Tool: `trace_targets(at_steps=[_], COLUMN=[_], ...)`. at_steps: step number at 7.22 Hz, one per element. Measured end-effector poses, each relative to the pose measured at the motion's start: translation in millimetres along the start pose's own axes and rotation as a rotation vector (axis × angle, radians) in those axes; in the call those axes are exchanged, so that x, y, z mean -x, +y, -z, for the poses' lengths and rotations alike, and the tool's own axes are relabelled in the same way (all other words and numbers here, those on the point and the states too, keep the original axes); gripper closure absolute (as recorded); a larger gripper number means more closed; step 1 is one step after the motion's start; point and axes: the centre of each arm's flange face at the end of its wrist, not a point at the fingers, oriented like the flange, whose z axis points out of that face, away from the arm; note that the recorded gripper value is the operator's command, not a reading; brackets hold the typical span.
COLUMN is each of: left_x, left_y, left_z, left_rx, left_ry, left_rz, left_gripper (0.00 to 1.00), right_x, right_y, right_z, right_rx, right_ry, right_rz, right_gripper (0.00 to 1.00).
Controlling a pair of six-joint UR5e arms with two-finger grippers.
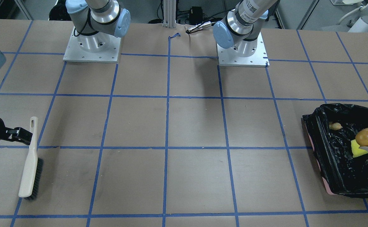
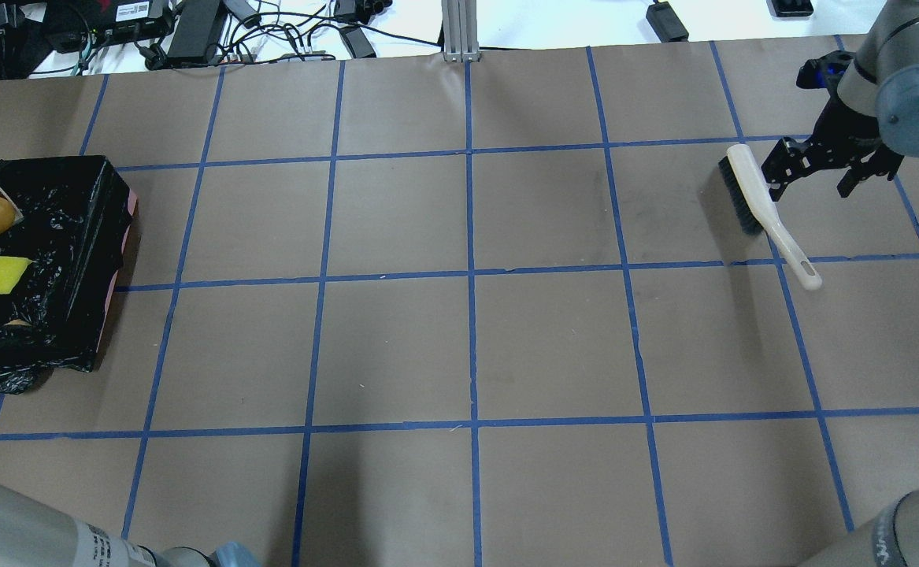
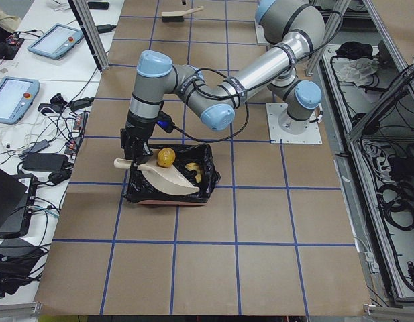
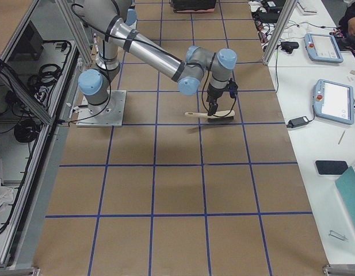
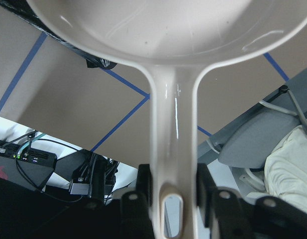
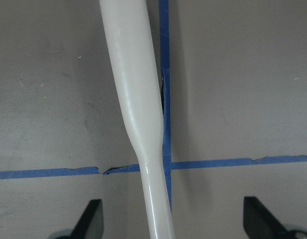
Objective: Sweep and dump trash into bin
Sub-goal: 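Open and raise the right gripper off the brush while the left shakes the dustpan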
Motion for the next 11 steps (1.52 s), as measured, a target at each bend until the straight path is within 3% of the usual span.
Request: trace_targets(at_steps=[2,5,6,9,10,11], left_x=[5.9,7.0,10.0,31.9,51.0,76.0], left_y=[-1.1,-11.7,-15.3,-34.7,-45.0,-56.7], left_z=[14.2,22.8,23.5,47.9,56.4,63.3], left_rx=[0.041,0.031,-0.002,-0.193,-0.265,-0.327], left_ry=[0.022,0.000,-0.042,-0.120,-0.131,-0.134], left_rz=[-0.021,-0.022,0.000,0.210,0.290,0.372], left_gripper=[1.00,1.00,1.00,1.00,1.00,1.00], right_x=[4.1,68.3,107.2,167.8,178.3,192.3], right_y=[20.5,58.2,65.1,77.1,80.1,83.1], right_z=[68.9,150.3,161.3,163.3,162.0,164.3], right_rx=[-0.060,-0.111,-0.118,-0.098,-0.089,-0.092], right_ry=[0.029,0.028,0.027,0.017,-0.009,-0.072], right_rz=[-0.044,-0.136,-0.146,-0.112,-0.097,-0.078], right_gripper=[0.00,0.00,0.00,0.00,0.00,0.00])
